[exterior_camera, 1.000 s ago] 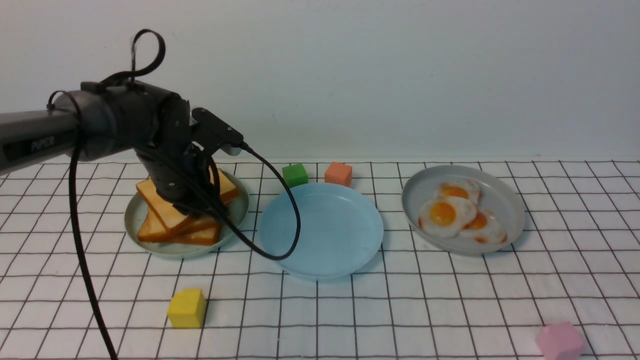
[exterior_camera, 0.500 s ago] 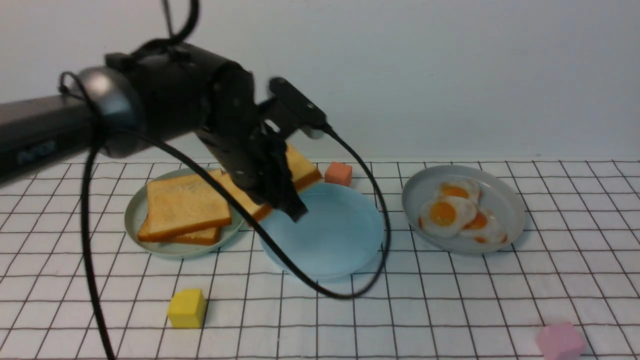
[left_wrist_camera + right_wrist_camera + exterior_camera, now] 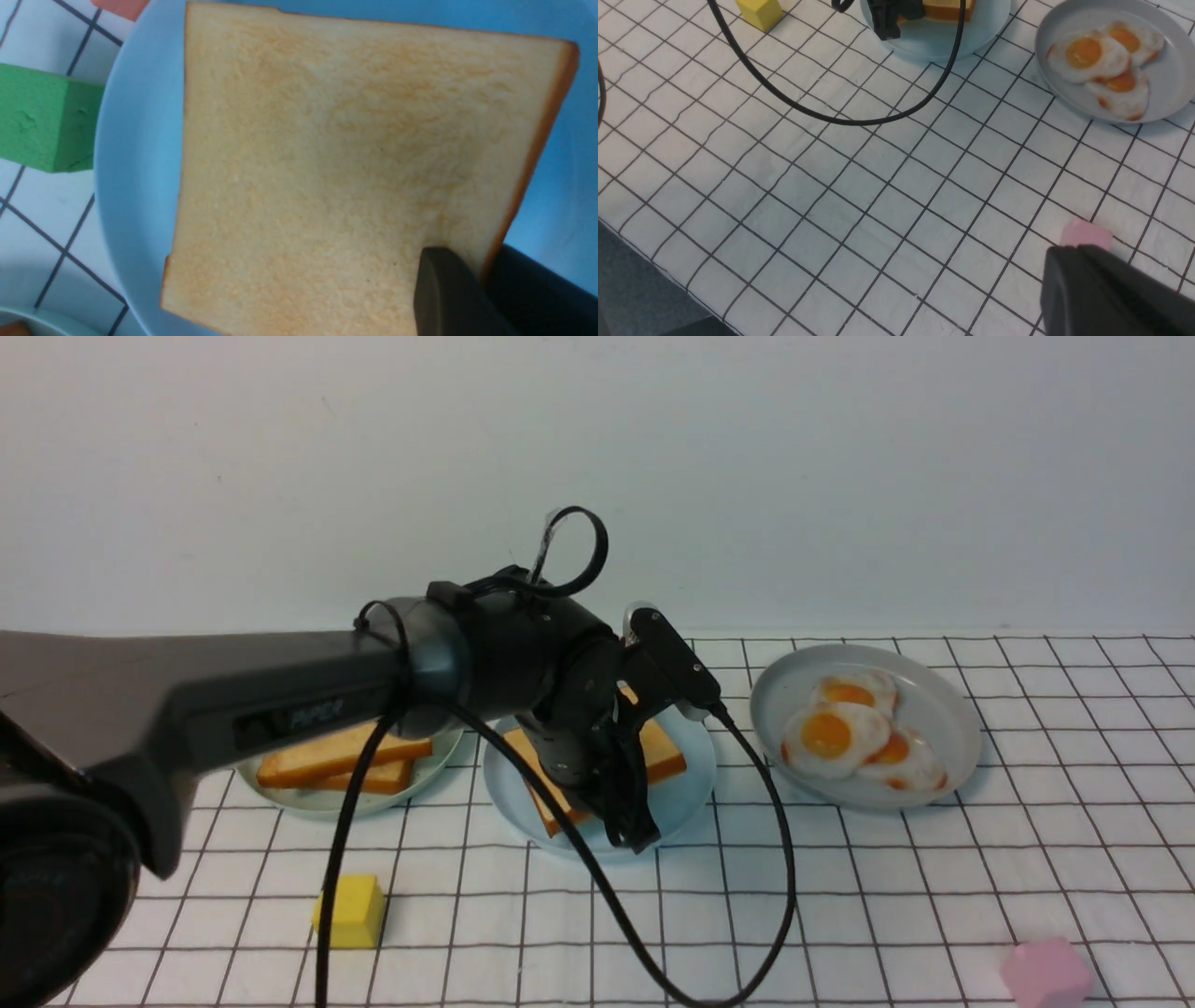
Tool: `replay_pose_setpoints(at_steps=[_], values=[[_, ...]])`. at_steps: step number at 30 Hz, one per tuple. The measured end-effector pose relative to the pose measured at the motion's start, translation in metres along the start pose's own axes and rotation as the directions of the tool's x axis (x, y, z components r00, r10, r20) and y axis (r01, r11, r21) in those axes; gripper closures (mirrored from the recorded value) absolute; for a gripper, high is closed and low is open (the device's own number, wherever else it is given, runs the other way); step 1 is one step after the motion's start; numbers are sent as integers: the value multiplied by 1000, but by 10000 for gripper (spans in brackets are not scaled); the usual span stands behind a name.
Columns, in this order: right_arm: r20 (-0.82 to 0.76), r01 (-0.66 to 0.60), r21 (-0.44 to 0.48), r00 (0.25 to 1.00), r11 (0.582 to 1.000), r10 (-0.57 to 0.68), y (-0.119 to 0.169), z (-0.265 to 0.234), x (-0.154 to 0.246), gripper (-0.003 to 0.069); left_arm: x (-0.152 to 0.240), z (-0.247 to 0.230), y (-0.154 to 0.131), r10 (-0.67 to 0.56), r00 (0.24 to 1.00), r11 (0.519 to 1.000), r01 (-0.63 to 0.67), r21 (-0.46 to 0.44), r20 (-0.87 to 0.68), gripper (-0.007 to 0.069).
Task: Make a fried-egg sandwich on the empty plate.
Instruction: Use the left arm to put a slice of bread into the empty plate in the middle, then use the right arm to grab a fried egg
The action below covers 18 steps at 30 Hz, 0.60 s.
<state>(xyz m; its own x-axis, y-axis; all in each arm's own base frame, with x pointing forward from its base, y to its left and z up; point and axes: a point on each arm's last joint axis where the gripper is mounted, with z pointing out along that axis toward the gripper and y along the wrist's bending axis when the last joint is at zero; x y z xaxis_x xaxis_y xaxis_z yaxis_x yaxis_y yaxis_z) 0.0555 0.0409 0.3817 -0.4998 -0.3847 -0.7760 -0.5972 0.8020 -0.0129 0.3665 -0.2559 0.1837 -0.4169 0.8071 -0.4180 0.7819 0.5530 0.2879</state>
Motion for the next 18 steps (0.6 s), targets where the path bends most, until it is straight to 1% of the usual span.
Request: replay_pose_setpoints(at_steps=[2, 4, 5, 6, 7, 9, 10, 11, 12, 14, 15, 18], values=[[1, 0, 0, 1000, 1000, 0, 0, 0, 0, 626, 0, 1, 0, 1, 1000, 1000, -1, -1, 2, 470], [8, -2, 1, 1000, 1000, 2, 0, 0, -1, 623, 0, 1, 0, 1, 1000, 1000, -1, -1, 3, 371], [10, -2, 1, 1000, 1000, 2, 0, 0, -1, 623, 0, 1, 0, 1, 1000, 1000, -1, -1, 4, 361], [20, -19, 3, 1000, 1000, 19, -1, 1, -2, 621, 0, 1, 0, 2, 1000, 1000, -2, -3, 6, 268], [20, -27, 4, 999, 1000, 27, -1, 2, -3, 620, 0, 1, 0, -1, 1000, 1000, 1, -4, 6, 237], [5, -55, 3, 998, 998, 55, -2, 8, -6, 617, -1, -4, 1, -29, 1000, 1000, 29, -6, 8, 132], [-4, -60, 2, 998, 998, 60, -3, 9, -7, 617, -2, -5, 2, -33, 999, 999, 33, -7, 10, 123], [-37, -75, 6, 997, 997, 75, -5, 18, -10, 615, -3, -14, 3, -65, 998, 998, 65, -10, 12, 66], [-68, -88, 10, 994, 996, 88, -8, 27, -14, 613, -5, -27, 4, -96, 995, 995, 96, -13, 22, 44], [-125, -98, 30, 987, 995, 101, -14, 49, -21, 610, -11, -59, 5, -163, 985, 986, 165, -21, 62, 39], [-149, -98, 45, 983, 994, 104, -18, 61, -26, 610, -15, -81, 5, -203, 974, 978, 206, -22, 96, 57], [-199, -96, 98, 973, 990, 115, -30, 95, -36, 605, -20, -144, 1, -315, 932, 947, 321, -4, 180, 167]])
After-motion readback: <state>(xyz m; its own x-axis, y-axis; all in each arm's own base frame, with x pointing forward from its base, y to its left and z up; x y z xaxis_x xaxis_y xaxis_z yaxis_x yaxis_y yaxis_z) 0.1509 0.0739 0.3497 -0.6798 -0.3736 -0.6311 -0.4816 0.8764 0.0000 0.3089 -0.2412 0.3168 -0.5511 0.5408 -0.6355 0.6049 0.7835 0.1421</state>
